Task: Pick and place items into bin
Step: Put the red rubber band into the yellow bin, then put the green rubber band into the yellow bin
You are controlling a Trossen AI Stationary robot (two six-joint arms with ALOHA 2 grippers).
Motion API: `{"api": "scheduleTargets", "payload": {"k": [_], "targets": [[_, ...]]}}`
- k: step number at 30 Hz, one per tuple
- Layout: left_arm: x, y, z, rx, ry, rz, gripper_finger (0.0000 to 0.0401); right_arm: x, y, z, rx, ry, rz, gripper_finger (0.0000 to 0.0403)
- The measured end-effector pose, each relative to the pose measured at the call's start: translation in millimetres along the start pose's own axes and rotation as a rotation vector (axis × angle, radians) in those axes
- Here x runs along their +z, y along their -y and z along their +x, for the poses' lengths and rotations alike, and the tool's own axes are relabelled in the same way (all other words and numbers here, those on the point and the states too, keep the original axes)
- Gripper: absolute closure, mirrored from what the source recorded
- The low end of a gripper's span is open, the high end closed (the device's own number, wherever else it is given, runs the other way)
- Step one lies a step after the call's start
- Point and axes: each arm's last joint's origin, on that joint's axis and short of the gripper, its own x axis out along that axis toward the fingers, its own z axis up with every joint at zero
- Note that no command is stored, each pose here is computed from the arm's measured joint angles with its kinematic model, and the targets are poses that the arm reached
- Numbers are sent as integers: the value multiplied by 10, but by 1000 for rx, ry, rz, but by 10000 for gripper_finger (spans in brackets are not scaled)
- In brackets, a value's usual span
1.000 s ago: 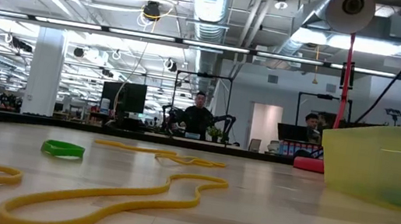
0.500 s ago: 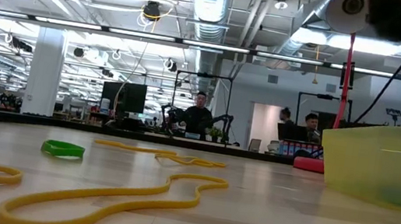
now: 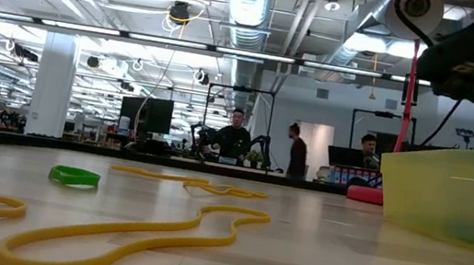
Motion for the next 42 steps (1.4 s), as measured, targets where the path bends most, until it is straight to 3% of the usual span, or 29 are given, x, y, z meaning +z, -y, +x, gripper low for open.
{"api": "scheduleTargets", "payload": {"k": [11, 24, 29, 42], "targets": [[0, 2, 0, -6, -1, 0, 301, 35, -12, -3, 9, -11, -18, 309], [0, 2, 0, -5, -2, 0, 301, 15, -10, -4, 5, -72, -13, 257], [-7, -1, 0, -3, -8, 1, 301, -10, -8, -7, -3, -161, -5, 248], [-6, 0, 0, -3, -7, 1, 301, 32, -63, -260, 1, -147, -55, 260]]}}
